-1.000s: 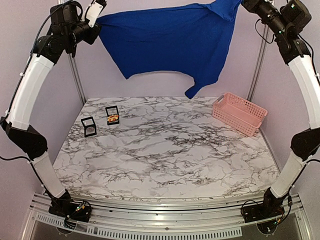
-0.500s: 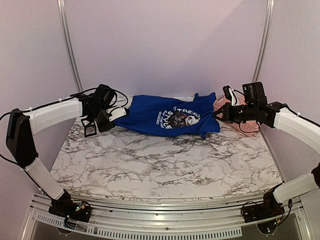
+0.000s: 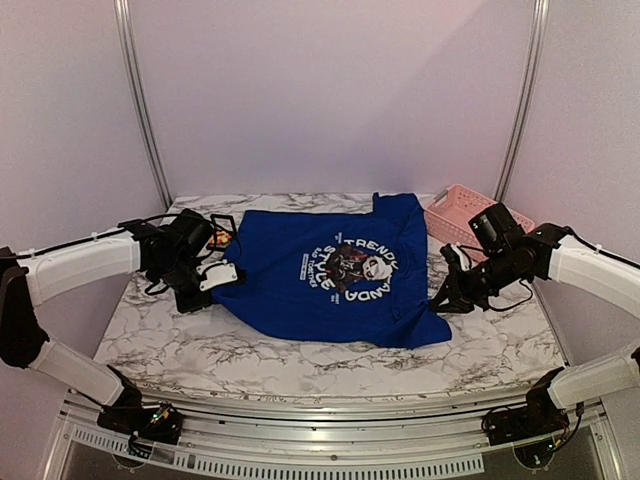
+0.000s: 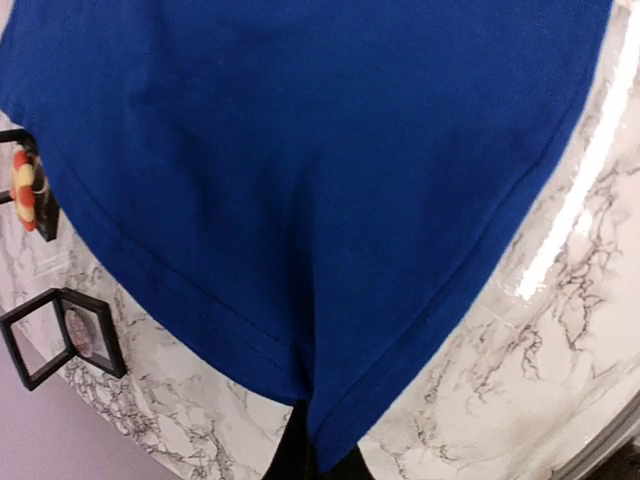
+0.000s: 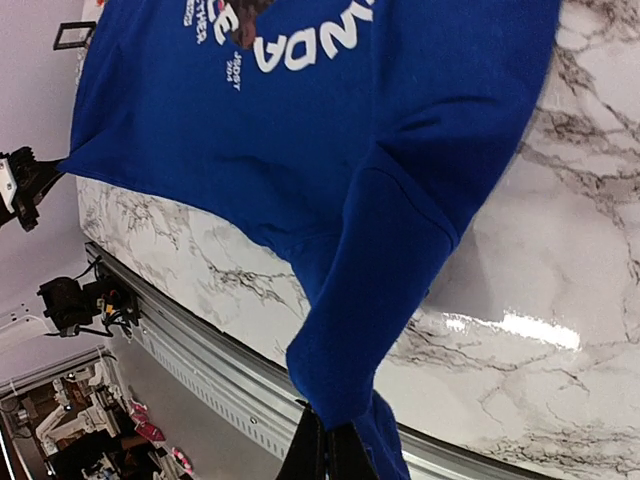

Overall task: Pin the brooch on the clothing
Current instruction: Flatten out the crumpled clothing at the center of the board.

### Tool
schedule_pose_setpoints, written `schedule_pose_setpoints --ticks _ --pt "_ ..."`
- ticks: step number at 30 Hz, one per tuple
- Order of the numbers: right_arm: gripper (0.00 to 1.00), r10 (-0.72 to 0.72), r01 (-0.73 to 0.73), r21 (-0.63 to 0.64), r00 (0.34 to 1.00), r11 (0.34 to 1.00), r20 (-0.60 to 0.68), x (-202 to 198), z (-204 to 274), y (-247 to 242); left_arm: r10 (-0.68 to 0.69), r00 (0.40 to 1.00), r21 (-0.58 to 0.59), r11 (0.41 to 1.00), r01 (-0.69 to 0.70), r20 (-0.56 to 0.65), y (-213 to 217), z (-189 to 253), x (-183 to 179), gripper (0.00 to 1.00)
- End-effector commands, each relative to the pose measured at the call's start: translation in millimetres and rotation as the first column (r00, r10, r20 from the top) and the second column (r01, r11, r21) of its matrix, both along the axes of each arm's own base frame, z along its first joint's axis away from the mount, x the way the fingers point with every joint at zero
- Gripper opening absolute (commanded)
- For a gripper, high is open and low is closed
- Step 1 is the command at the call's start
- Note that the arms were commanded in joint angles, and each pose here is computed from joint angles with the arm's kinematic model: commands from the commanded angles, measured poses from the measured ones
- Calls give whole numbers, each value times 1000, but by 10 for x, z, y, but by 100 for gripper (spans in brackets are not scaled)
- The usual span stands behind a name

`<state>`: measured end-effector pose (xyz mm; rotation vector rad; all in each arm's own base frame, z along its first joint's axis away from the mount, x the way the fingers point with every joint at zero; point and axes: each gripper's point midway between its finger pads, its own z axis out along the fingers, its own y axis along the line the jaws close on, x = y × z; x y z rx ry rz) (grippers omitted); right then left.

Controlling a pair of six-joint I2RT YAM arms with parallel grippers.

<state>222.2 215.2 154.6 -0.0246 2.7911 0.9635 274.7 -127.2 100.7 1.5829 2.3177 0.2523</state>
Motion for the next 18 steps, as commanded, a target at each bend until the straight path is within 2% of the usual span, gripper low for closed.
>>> schedule_pose_setpoints --ticks 1,4,11,17,18 --pt "0 -15 0 -61 966 998 -257 -595 -307 -116 -89 979 -34 996 84 -184 -13 -183 -573 0" --pt "0 -41 -7 -135 936 991 -349 -842 -448 -243 -95 972 -29 995 91 -217 7 -264 -712 0" --pt "0 -100 -7 -233 891 972 -442 -1130 -418 -477 -108 967 -15 994 108 -231 14 -281 -826 0" --pt "0 -99 -28 -226 842 974 -530 -1448 -480 -563 -127 944 15 990 138 -303 117 -294 -1039 0" --pt "5 -101 -27 -229 842 973 -529 -1454 -483 -573 -131 939 23 989 146 -319 140 -301 -1090 0"
